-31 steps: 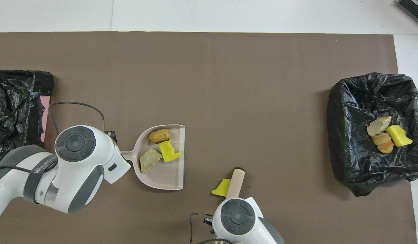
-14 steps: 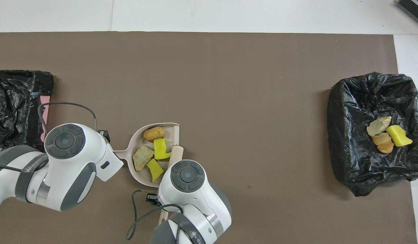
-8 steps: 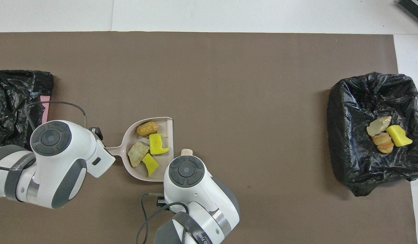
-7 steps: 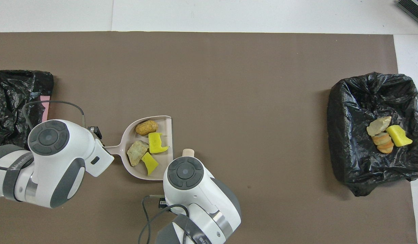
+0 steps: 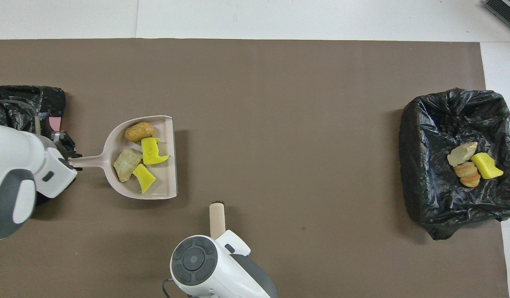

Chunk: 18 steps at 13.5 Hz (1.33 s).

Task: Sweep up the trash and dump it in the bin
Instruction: 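Carry the dustpan to the bin nearest the left arm and tip it, then lift the emptied dustpan away from the bin with the left gripper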

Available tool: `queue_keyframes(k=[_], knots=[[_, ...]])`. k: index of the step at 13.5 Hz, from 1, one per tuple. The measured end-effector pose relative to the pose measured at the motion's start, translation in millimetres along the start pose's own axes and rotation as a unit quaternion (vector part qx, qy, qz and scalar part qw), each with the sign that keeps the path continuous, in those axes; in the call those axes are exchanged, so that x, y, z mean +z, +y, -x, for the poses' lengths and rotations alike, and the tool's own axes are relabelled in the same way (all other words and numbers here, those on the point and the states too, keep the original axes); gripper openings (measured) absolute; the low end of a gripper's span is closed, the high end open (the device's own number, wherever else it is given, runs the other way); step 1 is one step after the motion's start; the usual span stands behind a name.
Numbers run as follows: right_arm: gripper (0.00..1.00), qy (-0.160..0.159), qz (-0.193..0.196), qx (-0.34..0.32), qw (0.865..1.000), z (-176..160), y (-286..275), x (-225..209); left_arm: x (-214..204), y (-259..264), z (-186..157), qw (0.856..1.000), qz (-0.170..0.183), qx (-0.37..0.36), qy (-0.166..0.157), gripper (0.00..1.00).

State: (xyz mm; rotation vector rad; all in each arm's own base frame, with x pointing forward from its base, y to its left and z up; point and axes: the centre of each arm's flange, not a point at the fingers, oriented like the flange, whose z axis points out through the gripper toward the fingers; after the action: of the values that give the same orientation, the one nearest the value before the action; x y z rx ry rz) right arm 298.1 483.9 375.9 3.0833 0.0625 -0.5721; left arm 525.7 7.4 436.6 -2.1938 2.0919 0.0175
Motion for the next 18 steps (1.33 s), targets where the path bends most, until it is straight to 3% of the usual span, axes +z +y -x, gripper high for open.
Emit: queue_keyframes(k=[6,8,11,14,18], knots=[[0.25,0.011,-0.001,0.006,1.0,-2.6,-2.2,27.5,-79.5,-6.0,179.2,0.99,-0.012,-0.135,0.031,0.31],[0.25,0.018,-0.007,0.01,1.0,-8.1,-0.6,31.8,-94.4,1.0,240.2,0.983,-0.02,-0.183,0.027,0.31],[0.25,0.022,-0.011,0.014,1.0,-12.0,2.3,36.3,-112.9,-5.2,308.6,0.983,-0.039,-0.18,0.006,0.31],[0.25,0.024,-0.014,0.017,0.999,-15.0,4.5,37.6,-121.8,-34.8,339.6,0.987,-0.042,-0.138,-0.072,0.31],[0.25,0.024,-0.014,0.02,0.999,-17.4,6.8,37.7,-116.4,-62.4,354.9,0.977,-0.043,-0.084,-0.191,0.31]])
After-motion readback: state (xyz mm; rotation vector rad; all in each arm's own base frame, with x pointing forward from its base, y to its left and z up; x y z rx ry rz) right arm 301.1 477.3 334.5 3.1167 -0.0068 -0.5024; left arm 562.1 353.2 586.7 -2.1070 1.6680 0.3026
